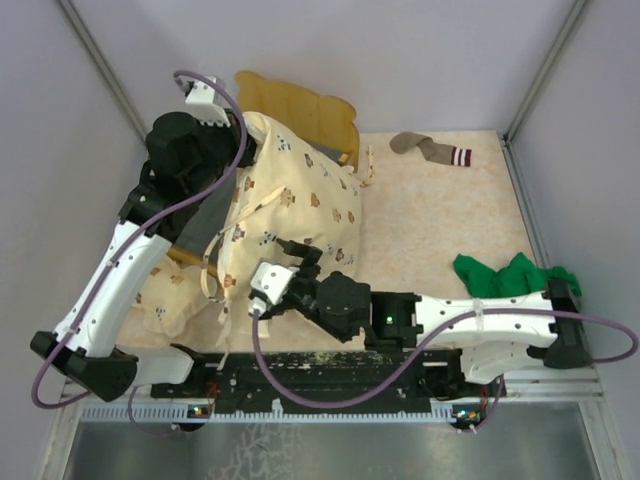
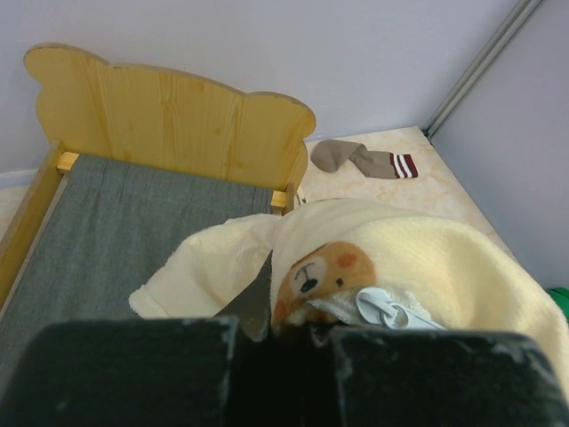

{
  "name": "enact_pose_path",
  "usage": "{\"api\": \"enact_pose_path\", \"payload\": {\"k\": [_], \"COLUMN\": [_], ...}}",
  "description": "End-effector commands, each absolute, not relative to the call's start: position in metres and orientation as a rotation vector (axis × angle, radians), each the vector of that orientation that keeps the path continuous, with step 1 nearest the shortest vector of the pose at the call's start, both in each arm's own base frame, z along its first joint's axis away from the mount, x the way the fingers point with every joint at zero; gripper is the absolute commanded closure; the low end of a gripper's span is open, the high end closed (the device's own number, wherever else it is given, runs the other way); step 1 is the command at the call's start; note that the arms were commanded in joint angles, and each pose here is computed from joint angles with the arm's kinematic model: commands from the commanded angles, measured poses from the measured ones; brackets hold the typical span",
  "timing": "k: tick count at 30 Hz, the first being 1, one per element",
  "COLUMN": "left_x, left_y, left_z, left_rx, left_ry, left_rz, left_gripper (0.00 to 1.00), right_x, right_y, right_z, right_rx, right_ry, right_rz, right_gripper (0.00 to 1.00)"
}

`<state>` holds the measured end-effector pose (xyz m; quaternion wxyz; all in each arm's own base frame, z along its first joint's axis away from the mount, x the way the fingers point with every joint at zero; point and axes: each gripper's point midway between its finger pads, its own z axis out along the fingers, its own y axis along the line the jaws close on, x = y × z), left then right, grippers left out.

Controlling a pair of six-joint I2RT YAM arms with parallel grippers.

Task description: Set up the pet bed

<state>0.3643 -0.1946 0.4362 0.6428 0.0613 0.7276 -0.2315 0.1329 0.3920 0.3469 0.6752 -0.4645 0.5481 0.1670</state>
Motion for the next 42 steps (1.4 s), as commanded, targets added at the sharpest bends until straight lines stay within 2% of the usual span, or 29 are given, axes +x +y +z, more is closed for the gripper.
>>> {"api": "enact_pose_path", "payload": {"k": [1,2,3,5,7,8,10,13,20,23,26,30,35,36,42], "left_x": [0.352,0.351,0.350,0.347,0.343,0.341,0.329,0.294,0.184,0.140,0.122,0.158,0.246,0.287,0.387], "left_y": [-0.194,-0.194,-0.193,-0.191,-0.189,-0.188,-0.186,-0.176,-0.140,-0.128,-0.117,-0.108,-0.093,-0.096,-0.109], "left_z": [0.450,0.449,0.450,0.452,0.458,0.463,0.480,0.510,0.584,0.602,0.615,0.606,0.558,0.524,0.450], "left_rx": [0.131,0.132,0.130,0.130,0.134,0.136,0.186,0.239,0.389,0.436,0.440,0.396,0.248,0.241,0.307], "left_ry": [1.613,1.615,1.613,1.606,1.590,1.574,1.499,1.356,0.959,0.826,0.764,0.803,0.960,1.033,1.197], "left_rz": [-0.571,-0.570,-0.570,-0.573,-0.573,-0.574,-0.584,-0.607,-0.611,-0.616,-0.580,-0.411,-0.139,-0.020,0.200], "left_gripper": [1.00,1.00,1.00,1.00,1.00,1.00,1.00,1.00,1.00,1.00,1.00,1.00,1.00,1.00,1.00], "right_x": [0.161,0.168,0.174,0.183,0.186,0.185,0.178,0.150,0.063,0.052,0.086,0.170,0.278,0.314,0.398], "right_y": [0.391,0.386,0.381,0.363,0.348,0.342,0.337,0.332,0.295,0.282,0.274,0.271,0.267,0.281,0.289], "right_z": [0.369,0.370,0.373,0.387,0.404,0.413,0.428,0.451,0.522,0.549,0.553,0.535,0.493,0.462,0.393], "right_rx": [-0.980,-0.957,-0.921,-0.828,-0.765,-0.749,-0.734,-0.720,-0.734,-0.690,-0.571,-0.419,-0.298,-0.311,-0.252], "right_ry": [1.102,1.085,1.071,1.068,1.091,1.112,1.167,1.193,0.980,0.928,1.008,1.189,1.363,1.460,1.601], "right_rz": [0.083,-0.001,-0.069,-0.166,-0.168,-0.141,0.003,0.386,1.085,1.186,1.032,0.769,0.756,0.748,0.798], "right_gripper": [0.16,0.17,0.24,0.67,0.93,1.00,1.00,1.00,1.00,1.00,1.00,1.00,1.00,1.00,1.00]}}
